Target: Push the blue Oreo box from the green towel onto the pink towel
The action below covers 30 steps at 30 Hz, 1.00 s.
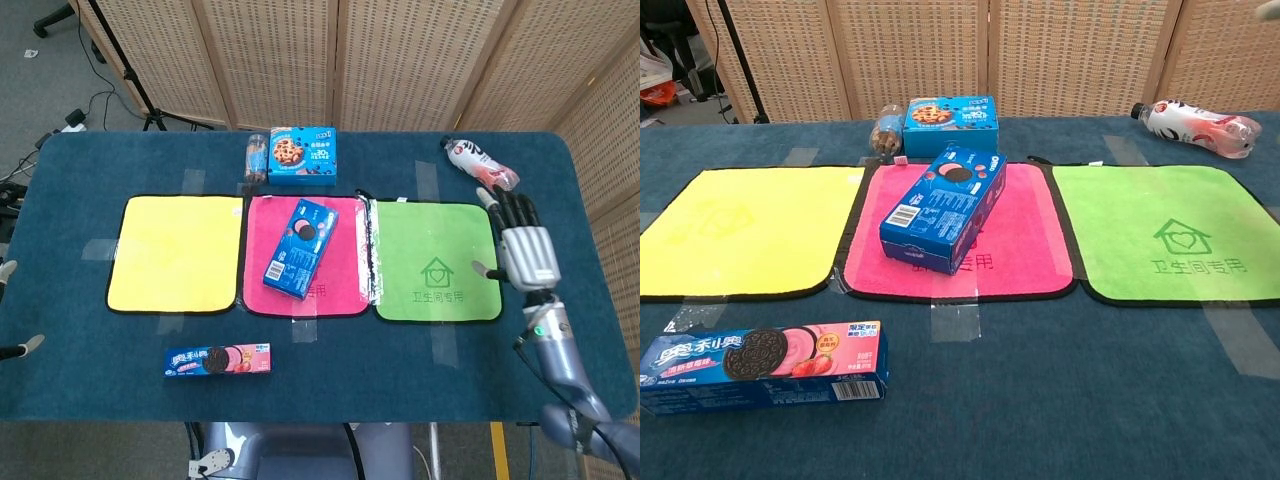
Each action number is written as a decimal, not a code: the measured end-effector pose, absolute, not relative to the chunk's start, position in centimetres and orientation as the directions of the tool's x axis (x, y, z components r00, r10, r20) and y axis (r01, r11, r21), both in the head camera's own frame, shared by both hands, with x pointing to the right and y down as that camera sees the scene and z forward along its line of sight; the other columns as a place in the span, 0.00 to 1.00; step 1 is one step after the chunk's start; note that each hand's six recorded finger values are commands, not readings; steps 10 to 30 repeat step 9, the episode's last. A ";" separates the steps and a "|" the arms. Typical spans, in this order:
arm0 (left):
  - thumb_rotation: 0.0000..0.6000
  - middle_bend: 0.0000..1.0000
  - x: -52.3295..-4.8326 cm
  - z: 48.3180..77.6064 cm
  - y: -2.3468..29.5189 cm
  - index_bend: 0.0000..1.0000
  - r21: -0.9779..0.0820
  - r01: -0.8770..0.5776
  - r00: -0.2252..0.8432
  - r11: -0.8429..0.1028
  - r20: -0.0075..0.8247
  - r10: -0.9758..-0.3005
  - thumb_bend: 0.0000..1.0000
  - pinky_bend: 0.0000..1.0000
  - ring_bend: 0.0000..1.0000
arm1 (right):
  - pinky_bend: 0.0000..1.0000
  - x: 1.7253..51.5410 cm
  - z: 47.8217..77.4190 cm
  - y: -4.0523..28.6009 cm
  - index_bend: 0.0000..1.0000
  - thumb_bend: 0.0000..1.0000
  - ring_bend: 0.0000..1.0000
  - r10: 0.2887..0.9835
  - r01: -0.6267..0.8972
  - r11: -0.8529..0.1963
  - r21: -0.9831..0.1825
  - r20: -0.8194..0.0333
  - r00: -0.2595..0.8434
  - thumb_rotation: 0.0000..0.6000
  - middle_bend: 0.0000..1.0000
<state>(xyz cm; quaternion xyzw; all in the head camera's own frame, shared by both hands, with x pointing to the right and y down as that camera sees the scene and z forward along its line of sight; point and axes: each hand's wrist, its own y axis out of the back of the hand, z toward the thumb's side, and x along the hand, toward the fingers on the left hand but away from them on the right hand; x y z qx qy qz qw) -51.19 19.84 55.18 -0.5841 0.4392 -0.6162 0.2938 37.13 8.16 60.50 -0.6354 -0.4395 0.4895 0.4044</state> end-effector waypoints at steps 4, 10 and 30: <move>1.00 0.00 -50.9 54.8 20.0 0.00 -0.893 -0.149 -0.136 -0.425 0.444 -0.885 0.00 0.00 0.00 | 0.02 40.3 58.7 12.1 0.00 0.00 0.00 0.960 0.190 -0.275 -0.942 -0.257 0.114 1.00 0.00; 1.00 0.00 -50.7 54.0 20.1 0.00 -0.905 -0.153 -0.118 -0.396 0.415 -0.902 0.00 0.00 0.00 | 0.00 41.9 57.1 15.5 0.00 0.00 0.00 0.967 0.174 -0.248 -0.953 -0.235 0.094 1.00 0.00; 1.00 0.00 -50.7 54.0 20.1 0.00 -0.905 -0.153 -0.118 -0.396 0.415 -0.902 0.00 0.00 0.00 | 0.00 41.9 57.1 15.5 0.00 0.00 0.00 0.967 0.174 -0.248 -0.953 -0.235 0.094 1.00 0.00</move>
